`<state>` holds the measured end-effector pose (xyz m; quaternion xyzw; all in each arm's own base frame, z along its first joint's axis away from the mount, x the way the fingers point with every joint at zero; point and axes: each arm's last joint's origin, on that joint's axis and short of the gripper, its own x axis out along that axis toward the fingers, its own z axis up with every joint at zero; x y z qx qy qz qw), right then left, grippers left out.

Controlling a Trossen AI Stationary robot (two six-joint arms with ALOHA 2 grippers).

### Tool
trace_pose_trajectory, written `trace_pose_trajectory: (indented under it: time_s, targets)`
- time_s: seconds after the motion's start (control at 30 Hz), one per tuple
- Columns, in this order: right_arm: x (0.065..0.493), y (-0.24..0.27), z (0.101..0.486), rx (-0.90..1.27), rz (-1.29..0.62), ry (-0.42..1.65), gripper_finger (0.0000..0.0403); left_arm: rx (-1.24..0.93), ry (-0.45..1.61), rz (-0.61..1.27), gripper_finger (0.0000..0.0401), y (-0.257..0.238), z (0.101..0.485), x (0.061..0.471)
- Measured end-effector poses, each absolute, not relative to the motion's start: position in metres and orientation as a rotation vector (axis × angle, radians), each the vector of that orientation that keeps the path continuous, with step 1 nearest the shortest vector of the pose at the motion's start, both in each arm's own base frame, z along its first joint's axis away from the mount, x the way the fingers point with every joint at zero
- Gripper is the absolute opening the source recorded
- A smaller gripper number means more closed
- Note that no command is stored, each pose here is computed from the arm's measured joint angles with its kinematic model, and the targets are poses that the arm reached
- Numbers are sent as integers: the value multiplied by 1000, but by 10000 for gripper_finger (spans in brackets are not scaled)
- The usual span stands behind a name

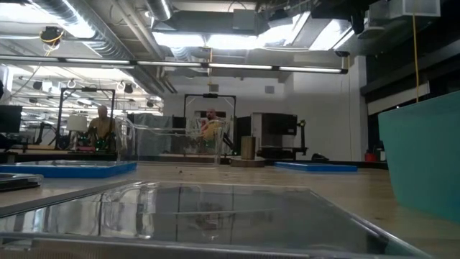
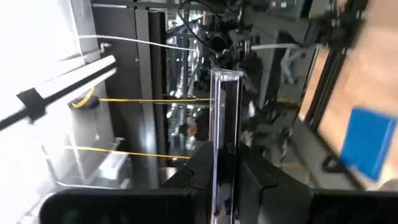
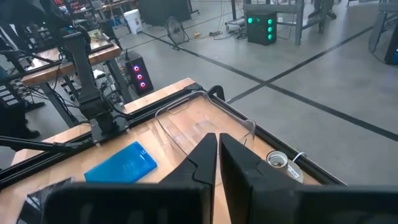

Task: Pick & place jewel cases by type
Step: Put the top black cd case into the transparent bin

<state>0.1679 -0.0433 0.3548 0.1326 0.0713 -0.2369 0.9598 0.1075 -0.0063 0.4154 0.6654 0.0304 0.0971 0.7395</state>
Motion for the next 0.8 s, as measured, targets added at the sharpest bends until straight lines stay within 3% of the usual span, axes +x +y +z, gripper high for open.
trace_pose_trajectory:
  time_s: [0.8]
  targets:
    - [168, -43, 355, 179, -472, 166, 25, 340, -80, -71, 28, -15, 413, 114]
